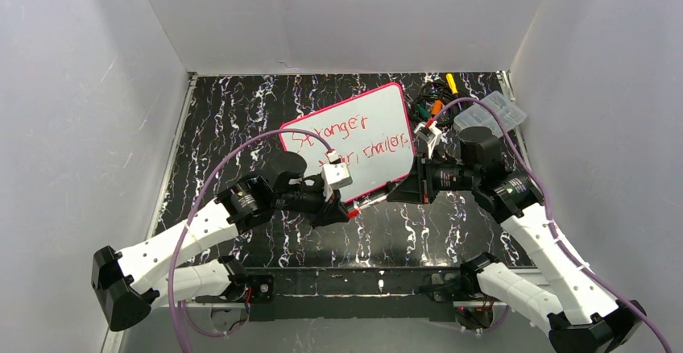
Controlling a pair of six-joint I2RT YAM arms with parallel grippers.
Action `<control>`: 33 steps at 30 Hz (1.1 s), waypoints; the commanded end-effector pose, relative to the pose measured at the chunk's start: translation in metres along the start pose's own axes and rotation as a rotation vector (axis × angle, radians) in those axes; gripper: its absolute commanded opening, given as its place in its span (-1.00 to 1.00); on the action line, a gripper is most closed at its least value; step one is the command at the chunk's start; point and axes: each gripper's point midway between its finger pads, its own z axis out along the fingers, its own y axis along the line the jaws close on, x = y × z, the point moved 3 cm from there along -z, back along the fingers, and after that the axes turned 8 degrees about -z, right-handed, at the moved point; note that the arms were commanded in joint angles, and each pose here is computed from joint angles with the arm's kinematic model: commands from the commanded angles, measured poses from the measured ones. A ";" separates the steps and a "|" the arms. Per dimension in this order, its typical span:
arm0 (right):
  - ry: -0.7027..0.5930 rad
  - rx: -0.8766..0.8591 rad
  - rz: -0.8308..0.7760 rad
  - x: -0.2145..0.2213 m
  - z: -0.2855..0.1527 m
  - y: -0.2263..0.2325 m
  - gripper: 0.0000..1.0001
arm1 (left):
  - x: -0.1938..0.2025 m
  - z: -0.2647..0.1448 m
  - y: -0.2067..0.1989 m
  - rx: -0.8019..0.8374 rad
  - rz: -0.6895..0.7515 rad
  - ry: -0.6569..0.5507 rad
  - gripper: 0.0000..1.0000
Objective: Write a sentence on the whiteboard
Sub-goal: Close the whiteboard marker at the center of the board.
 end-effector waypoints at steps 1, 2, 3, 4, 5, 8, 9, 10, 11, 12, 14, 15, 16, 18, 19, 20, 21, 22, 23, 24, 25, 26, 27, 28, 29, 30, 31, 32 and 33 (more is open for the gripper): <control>-0.014 -0.033 -0.022 -0.002 0.001 0.003 -0.97 | -0.005 -0.005 -0.005 0.022 0.026 -0.029 -1.00; -0.013 -0.035 -0.022 -0.002 0.001 0.004 -0.97 | -0.005 -0.005 -0.004 0.017 0.026 -0.031 -1.00; -0.013 -0.037 -0.022 -0.002 0.001 0.004 -0.97 | -0.006 -0.004 -0.004 0.016 0.027 -0.034 -1.00; -0.012 -0.042 -0.022 -0.001 0.001 0.005 -0.97 | -0.007 -0.005 -0.004 0.014 0.026 -0.038 -1.00; -0.008 -0.047 -0.019 0.000 0.001 0.005 -0.97 | -0.008 -0.005 -0.004 0.013 0.027 -0.043 -1.00; -0.001 -0.066 -0.013 0.001 0.002 0.006 -0.97 | -0.011 -0.004 -0.003 0.005 0.026 -0.051 -1.00; 0.000 -0.071 -0.013 0.002 0.002 0.006 -0.97 | -0.012 -0.004 -0.003 0.008 0.029 -0.054 -1.00; 0.003 -0.077 -0.011 0.003 0.003 0.006 -0.97 | -0.014 -0.004 -0.003 0.010 0.030 -0.058 -1.00; 0.004 -0.084 -0.010 0.003 0.003 0.006 -0.97 | -0.016 -0.003 -0.004 0.015 0.032 -0.066 -1.00; 0.004 -0.093 -0.007 0.003 0.004 0.007 -0.97 | -0.019 -0.004 -0.005 0.017 0.033 -0.074 -1.00; 0.004 -0.116 -0.002 0.003 0.005 0.008 -0.97 | -0.024 -0.003 -0.007 0.028 0.037 -0.091 -1.00; 0.007 -0.123 0.003 0.004 0.006 0.008 -0.97 | -0.028 -0.003 -0.007 0.030 0.039 -0.103 -1.00; 0.012 -0.124 0.007 0.005 0.007 0.007 -0.97 | -0.032 -0.003 -0.008 0.035 0.044 -0.115 -1.00; 0.022 -0.130 0.014 0.008 0.008 0.006 -0.97 | -0.038 -0.002 -0.010 0.046 0.054 -0.133 -1.00; 0.027 -0.133 0.018 0.008 0.009 0.006 -0.97 | -0.042 -0.002 -0.011 0.051 0.061 -0.143 -1.00; 0.031 -0.135 0.021 0.009 0.009 0.005 -0.97 | -0.045 -0.001 -0.011 0.055 0.065 -0.149 -1.00; 0.034 -0.140 0.023 0.010 0.009 0.005 -0.97 | -0.048 -0.001 -0.013 0.062 0.045 -0.159 -1.00; 0.039 -0.143 0.027 0.011 0.010 0.005 -0.97 | -0.051 0.000 -0.013 0.065 0.045 -0.166 -1.00; 0.041 -0.143 0.027 0.011 0.010 0.004 -0.97 | -0.054 0.001 -0.013 0.067 0.045 -0.174 -1.00; 0.043 -0.144 0.027 0.012 0.011 0.004 -0.97 | -0.057 0.002 -0.014 0.071 0.047 -0.182 -1.00; 0.045 -0.147 0.029 0.013 0.011 0.003 -0.97 | -0.061 0.003 -0.014 0.073 0.046 -0.192 -1.00; 0.048 -0.150 0.030 0.014 0.012 0.003 -0.97 | -0.065 0.004 -0.014 0.076 0.048 -0.205 -1.00; 0.052 -0.154 0.033 0.015 0.012 0.003 -0.97 | -0.069 0.004 -0.014 0.076 0.052 -0.220 -1.00; 0.055 -0.156 0.036 0.016 0.013 0.003 -0.97 | -0.073 0.004 -0.014 0.076 0.057 -0.234 -1.00; 0.059 -0.158 0.036 0.017 0.014 0.003 -0.97 | -0.078 0.004 -0.014 0.076 0.063 -0.249 -1.00; 0.063 -0.159 0.038 0.018 0.015 0.002 -0.97 | -0.083 0.005 -0.015 0.079 0.069 -0.257 -1.00; 0.068 -0.160 0.042 0.020 0.015 0.001 -0.97 | -0.086 0.007 -0.014 0.081 0.071 -0.259 -1.00; 0.074 -0.163 0.044 0.021 0.016 0.001 -0.97 | -0.090 0.008 -0.014 0.083 0.073 -0.260 -1.00; 0.078 -0.165 0.043 0.022 0.017 0.001 -0.97 | -0.096 0.009 -0.015 0.090 0.083 -0.278 -1.00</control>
